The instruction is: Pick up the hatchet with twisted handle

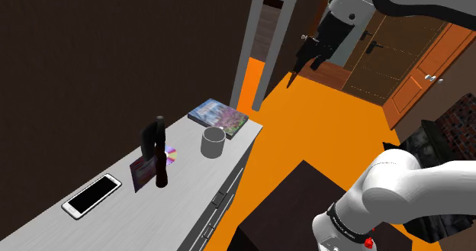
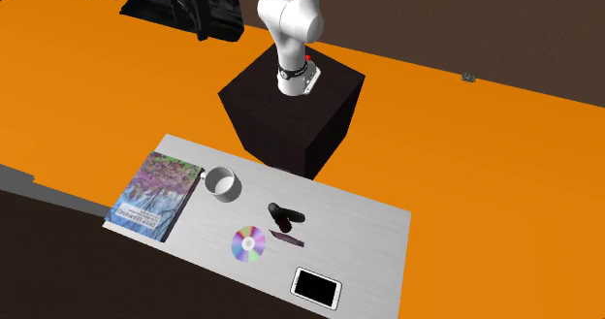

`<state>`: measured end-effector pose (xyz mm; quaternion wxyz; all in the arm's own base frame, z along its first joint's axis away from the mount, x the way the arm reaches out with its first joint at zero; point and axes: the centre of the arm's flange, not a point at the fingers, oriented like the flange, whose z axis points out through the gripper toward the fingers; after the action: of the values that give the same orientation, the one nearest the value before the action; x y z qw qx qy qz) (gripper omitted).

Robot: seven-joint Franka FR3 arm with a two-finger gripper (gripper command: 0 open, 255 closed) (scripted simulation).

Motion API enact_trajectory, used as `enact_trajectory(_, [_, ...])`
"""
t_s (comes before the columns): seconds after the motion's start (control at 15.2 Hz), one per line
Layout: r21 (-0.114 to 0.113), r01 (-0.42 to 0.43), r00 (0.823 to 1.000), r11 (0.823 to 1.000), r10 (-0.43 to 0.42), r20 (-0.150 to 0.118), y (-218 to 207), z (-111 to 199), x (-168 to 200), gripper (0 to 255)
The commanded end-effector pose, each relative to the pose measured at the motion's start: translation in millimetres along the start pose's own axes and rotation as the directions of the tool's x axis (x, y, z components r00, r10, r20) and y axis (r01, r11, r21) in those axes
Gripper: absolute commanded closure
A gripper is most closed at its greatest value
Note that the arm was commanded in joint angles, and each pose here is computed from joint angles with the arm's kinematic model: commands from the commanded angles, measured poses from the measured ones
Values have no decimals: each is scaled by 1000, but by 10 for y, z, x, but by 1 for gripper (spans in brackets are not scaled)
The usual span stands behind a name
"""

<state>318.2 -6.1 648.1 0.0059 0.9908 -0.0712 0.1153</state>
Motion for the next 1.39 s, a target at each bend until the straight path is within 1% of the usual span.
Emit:
enact_trajectory(0.0, [0, 0, 1000, 1000, 0, 0, 0, 0, 0, 0])
enact_trajectory(0.66, [-25, -99, 995, 995, 99, 14, -1255, 478, 196, 0])
enact_trajectory(1.32, [-52, -197, 980, 979, 198, 26, -2473, 989, 508, 0])
